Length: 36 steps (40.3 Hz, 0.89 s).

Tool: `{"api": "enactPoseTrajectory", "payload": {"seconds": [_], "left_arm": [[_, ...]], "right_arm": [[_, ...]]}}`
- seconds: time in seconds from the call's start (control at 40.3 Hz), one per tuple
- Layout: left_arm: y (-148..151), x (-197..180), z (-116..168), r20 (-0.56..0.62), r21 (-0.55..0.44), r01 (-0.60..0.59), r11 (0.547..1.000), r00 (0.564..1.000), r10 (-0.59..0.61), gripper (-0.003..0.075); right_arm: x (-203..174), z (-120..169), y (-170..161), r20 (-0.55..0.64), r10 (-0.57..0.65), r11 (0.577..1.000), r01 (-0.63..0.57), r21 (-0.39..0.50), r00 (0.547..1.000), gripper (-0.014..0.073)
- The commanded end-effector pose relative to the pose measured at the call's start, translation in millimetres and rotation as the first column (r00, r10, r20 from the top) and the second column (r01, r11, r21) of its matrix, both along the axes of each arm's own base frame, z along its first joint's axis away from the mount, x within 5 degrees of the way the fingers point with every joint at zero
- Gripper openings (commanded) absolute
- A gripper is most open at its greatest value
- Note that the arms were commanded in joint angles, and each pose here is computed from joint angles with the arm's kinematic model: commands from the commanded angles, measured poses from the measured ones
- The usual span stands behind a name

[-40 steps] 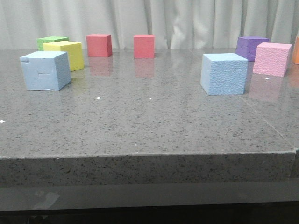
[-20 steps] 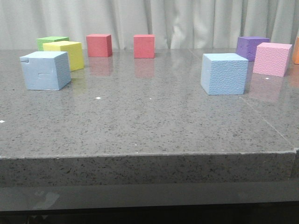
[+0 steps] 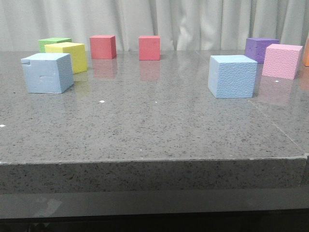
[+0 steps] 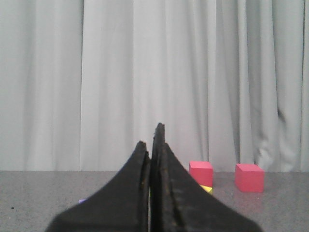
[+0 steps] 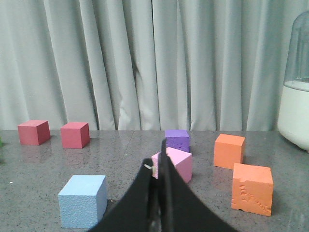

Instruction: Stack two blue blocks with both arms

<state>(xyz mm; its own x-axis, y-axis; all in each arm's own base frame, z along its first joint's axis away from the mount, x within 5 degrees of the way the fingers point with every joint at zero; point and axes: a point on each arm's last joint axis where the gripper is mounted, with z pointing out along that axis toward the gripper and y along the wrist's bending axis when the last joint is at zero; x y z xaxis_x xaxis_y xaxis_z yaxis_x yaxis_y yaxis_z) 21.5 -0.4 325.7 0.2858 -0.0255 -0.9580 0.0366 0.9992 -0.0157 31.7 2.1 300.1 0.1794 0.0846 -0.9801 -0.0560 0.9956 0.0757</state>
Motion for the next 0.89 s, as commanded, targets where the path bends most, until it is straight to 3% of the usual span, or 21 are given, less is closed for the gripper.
{"api": "enactPoseTrajectory", "payload": {"seconds": [0.0, 0.149, 0.347, 0.869], "left_arm": [[0.1, -5.7, 39.1, 0.019, -0.011, 0.006, 1.000, 1.000, -0.006, -0.0019], [0.1, 0.8, 68.8, -0.130, -0.007, 0.002, 1.000, 0.992, -0.003, -0.0019], [-1.0, 25.1, 71.5, -0.264, -0.008, 0.004, 1.000, 0.964, -0.006, -0.0019], [-1.8, 44.4, 64.5, -0.339, -0.006, 0.003, 1.000, 0.941, -0.005, -0.0019]], "right_arm": [[-1.1, 34.7, -0.1, 0.018, -0.003, 1.000, 0.004, -0.006, 1.000, -0.0037], [9.2, 65.3, 0.6, -0.047, 0.001, 1.000, -0.001, -0.010, 0.999, -0.0037], [30.3, 76.1, 1.2, -0.128, 0.001, 1.000, -0.003, -0.013, 0.992, -0.0037], [41.0, 73.2, 1.5, -0.168, 0.001, 1.000, -0.003, -0.014, 0.986, -0.0037]]}}
